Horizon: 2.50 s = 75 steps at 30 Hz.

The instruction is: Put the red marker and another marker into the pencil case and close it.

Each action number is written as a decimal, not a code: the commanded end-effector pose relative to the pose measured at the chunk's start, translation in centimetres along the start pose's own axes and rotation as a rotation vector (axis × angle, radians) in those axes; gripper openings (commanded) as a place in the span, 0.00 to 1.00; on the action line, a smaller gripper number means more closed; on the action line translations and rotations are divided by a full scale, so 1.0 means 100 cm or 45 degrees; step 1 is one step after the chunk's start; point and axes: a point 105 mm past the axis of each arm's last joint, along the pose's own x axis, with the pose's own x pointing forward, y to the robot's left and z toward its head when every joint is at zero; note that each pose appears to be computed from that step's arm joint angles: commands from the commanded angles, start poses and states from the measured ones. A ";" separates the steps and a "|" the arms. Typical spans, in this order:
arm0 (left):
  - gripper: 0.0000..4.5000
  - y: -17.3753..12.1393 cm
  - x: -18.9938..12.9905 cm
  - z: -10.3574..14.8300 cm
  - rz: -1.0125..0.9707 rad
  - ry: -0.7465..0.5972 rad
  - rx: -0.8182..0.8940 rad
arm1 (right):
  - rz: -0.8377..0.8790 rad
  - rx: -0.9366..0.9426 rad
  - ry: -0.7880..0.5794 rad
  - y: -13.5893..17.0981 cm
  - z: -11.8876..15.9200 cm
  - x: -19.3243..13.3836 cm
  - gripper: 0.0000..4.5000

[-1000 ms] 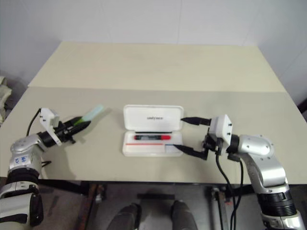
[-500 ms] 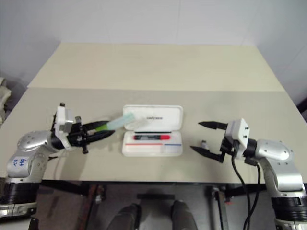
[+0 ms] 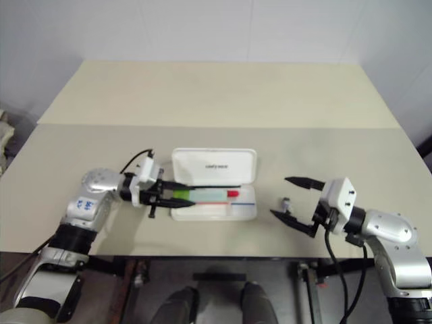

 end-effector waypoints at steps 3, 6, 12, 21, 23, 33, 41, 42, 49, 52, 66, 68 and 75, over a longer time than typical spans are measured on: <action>0.28 0.003 -0.001 0.000 -0.035 0.017 0.040 | -0.067 -0.048 -0.041 0.002 0.014 -0.002 1.00; 0.28 0.001 0.000 -0.006 -0.044 0.035 0.024 | -0.089 -0.042 -0.044 0.006 0.014 -0.002 1.00; 0.28 0.002 0.003 -0.015 -0.041 0.047 0.003 | -0.112 -0.044 -0.052 0.008 0.017 0.000 1.00; 0.28 0.001 0.013 -0.024 -0.049 0.058 -0.022 | -0.122 -0.047 -0.060 0.009 0.021 0.002 1.00; 0.28 0.001 0.014 -0.026 -0.048 0.065 -0.033 | -0.123 -0.047 -0.062 0.009 0.022 0.003 1.00; 0.60 0.007 0.013 -0.026 0.002 0.056 -0.060 | -0.128 -0.045 -0.075 0.008 0.023 0.007 1.00; 0.99 0.008 0.015 -0.017 -0.021 0.007 -0.038 | -0.126 -0.045 -0.088 0.007 0.023 0.011 1.00; 0.99 0.008 0.015 -0.017 -0.026 0.004 -0.033 | -0.127 -0.045 -0.089 0.007 0.023 0.011 1.00; 0.99 0.005 0.015 -0.013 -0.049 -0.017 0.003 | -0.129 -0.040 -0.096 0.007 0.023 0.012 1.00; 0.99 0.003 0.016 -0.011 -0.062 -0.023 0.026 | -0.131 -0.038 -0.096 0.007 0.023 0.012 1.00; 0.99 -0.007 0.021 0.009 -0.106 -0.124 0.113 | -0.346 0.079 -0.047 0.004 0.004 0.009 1.00; 0.99 -0.009 0.017 0.015 -0.095 -0.139 0.131 | -0.478 0.132 -0.034 -0.001 -0.004 0.007 1.00; 0.99 -0.010 -0.009 0.045 0.026 -0.186 0.166 | -0.858 0.274 0.044 -0.005 -0.032 0.007 1.00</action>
